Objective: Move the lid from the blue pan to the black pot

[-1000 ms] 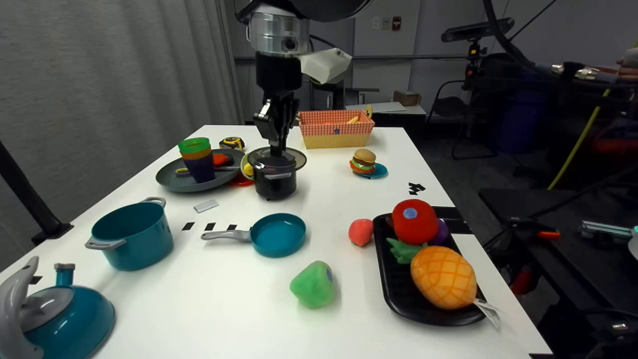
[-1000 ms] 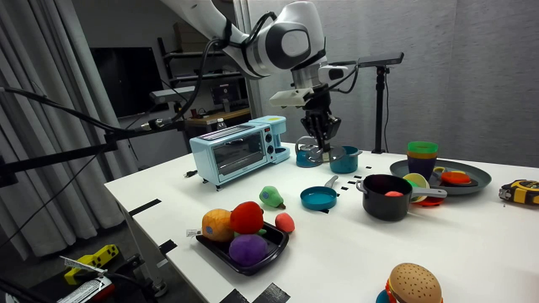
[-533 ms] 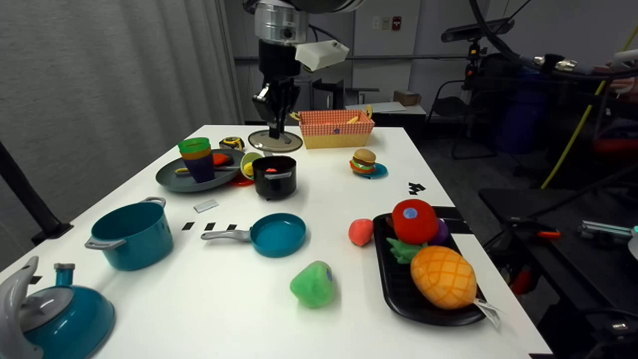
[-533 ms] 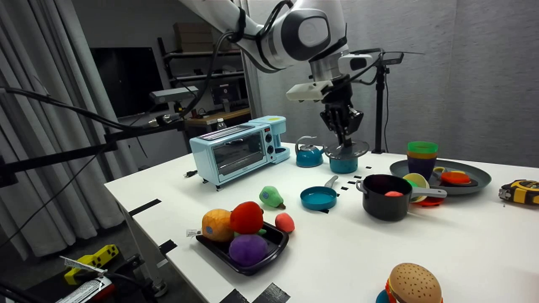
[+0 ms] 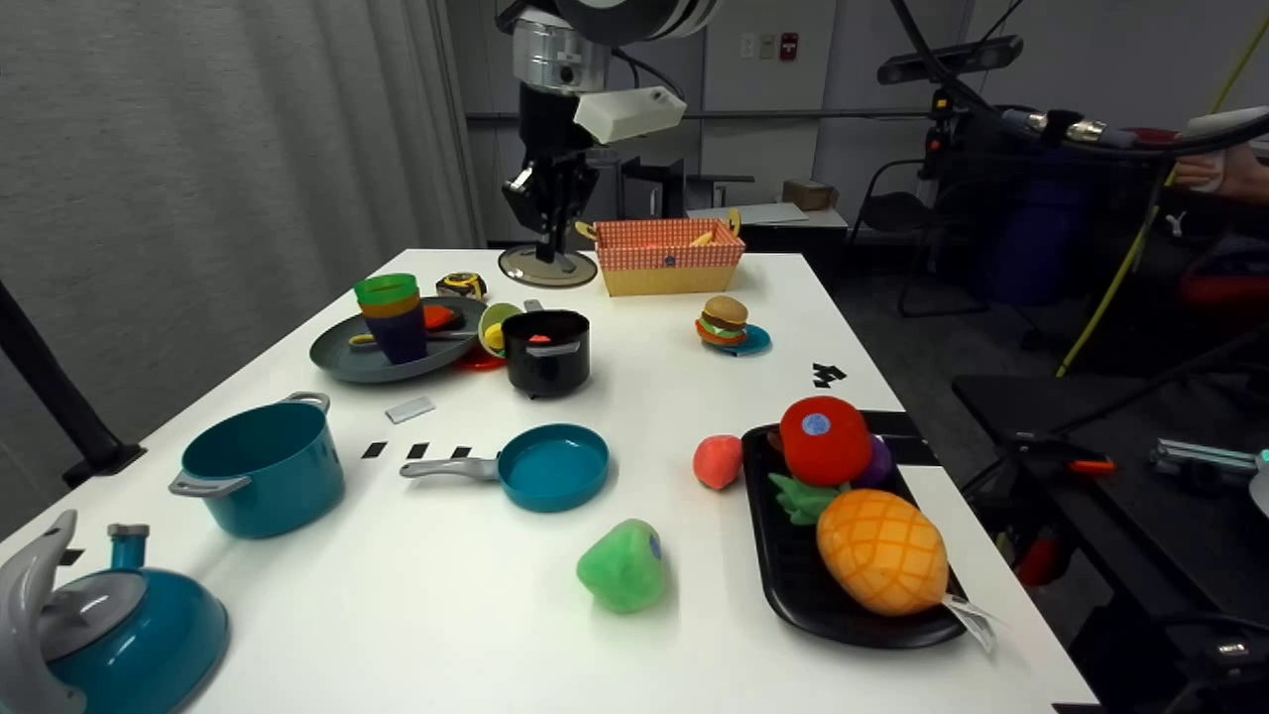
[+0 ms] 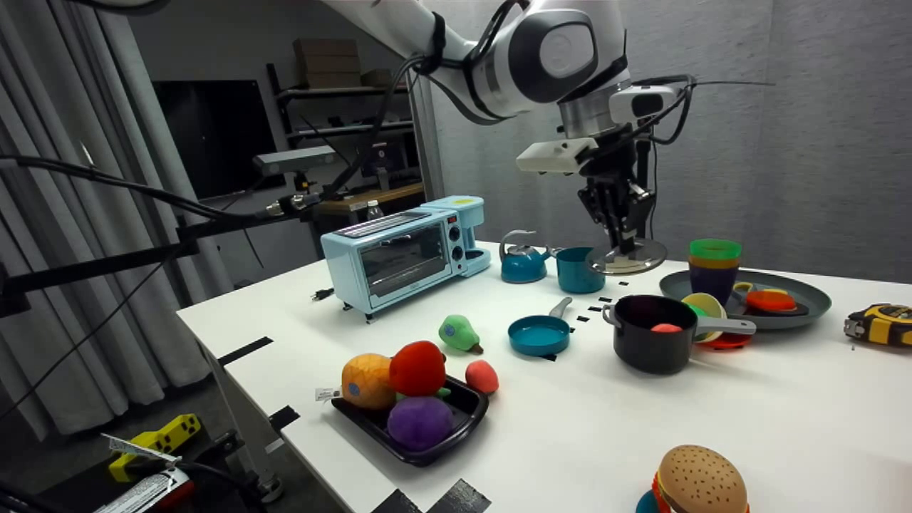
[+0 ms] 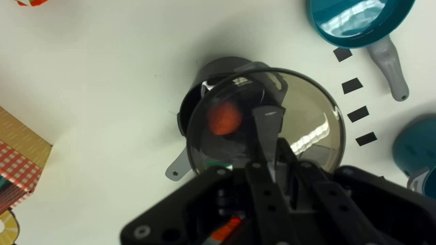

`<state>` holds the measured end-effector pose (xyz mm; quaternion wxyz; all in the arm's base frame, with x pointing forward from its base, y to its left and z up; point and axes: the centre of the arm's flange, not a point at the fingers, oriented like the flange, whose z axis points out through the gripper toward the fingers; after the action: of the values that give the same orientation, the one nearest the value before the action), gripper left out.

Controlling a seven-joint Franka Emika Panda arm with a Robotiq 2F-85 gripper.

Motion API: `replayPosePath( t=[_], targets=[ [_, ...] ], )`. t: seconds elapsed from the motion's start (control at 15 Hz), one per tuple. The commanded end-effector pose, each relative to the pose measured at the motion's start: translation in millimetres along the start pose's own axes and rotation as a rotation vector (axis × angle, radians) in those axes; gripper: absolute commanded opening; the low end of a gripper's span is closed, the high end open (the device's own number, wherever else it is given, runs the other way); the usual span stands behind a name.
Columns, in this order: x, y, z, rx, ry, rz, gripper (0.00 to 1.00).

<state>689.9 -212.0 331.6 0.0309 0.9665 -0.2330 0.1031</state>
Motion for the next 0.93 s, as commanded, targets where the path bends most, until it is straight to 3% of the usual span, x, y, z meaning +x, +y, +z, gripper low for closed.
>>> replayPosePath(
  t=[0.0, 0.87],
  targets=[
    [25.8, 10.9, 10.8, 0.016, 0.01, 0.06, 0.04],
    [35.4, 15.5, 75.7, -0.015, -0.009, 0.097, 0.04]
  ],
)
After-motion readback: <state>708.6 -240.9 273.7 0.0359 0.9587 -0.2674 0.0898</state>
